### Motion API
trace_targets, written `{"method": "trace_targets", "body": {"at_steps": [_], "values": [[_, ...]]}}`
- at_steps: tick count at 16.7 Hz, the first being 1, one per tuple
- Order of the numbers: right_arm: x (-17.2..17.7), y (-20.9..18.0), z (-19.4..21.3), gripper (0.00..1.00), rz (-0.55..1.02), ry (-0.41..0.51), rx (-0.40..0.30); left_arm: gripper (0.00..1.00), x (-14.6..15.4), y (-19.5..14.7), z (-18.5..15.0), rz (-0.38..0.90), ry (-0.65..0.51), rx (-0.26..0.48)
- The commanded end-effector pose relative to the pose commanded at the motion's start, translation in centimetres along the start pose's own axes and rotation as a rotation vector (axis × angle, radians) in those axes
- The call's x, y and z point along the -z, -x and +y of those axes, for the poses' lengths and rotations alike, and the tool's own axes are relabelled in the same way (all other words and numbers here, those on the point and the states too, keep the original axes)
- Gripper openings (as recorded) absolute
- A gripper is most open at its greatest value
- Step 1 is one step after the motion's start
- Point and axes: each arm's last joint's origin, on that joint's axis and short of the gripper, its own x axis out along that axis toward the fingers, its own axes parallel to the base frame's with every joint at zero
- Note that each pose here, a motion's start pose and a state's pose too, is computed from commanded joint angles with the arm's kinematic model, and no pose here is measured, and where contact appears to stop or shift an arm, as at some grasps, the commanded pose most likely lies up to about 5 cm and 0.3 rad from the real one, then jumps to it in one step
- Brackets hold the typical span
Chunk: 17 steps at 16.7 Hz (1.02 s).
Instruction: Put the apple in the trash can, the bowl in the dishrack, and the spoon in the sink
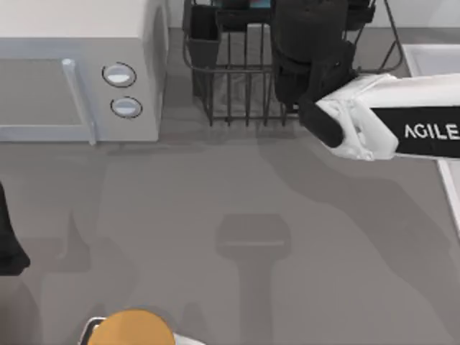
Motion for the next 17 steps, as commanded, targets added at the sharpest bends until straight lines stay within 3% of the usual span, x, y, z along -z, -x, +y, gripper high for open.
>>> {"method": "trace_targets", "body": {"at_steps": [5,9,14,17], "values": [[-0.4,0.3,-0.7,1.0,0.003,0.0,-0.016,1.0,0.0,0.0,0.0,0.0,0.0,0.0],[-2.1,2.4,-5.5,1.0,0.029,0.007,-0.071,1.0,0.0,0.0,0.0,0.0,0.0,0.0],[-4.5,9.8,-15.0,1.0,0.067,0.013,-0.128,1.0,0.0,0.0,0.0,0.0,0.0,0.0],[-3.7,16.3,-20.1,1.0,0.074,0.012,-0.134,1.0,0.0,0.0,0.0,0.0,0.0,0.0]]}}
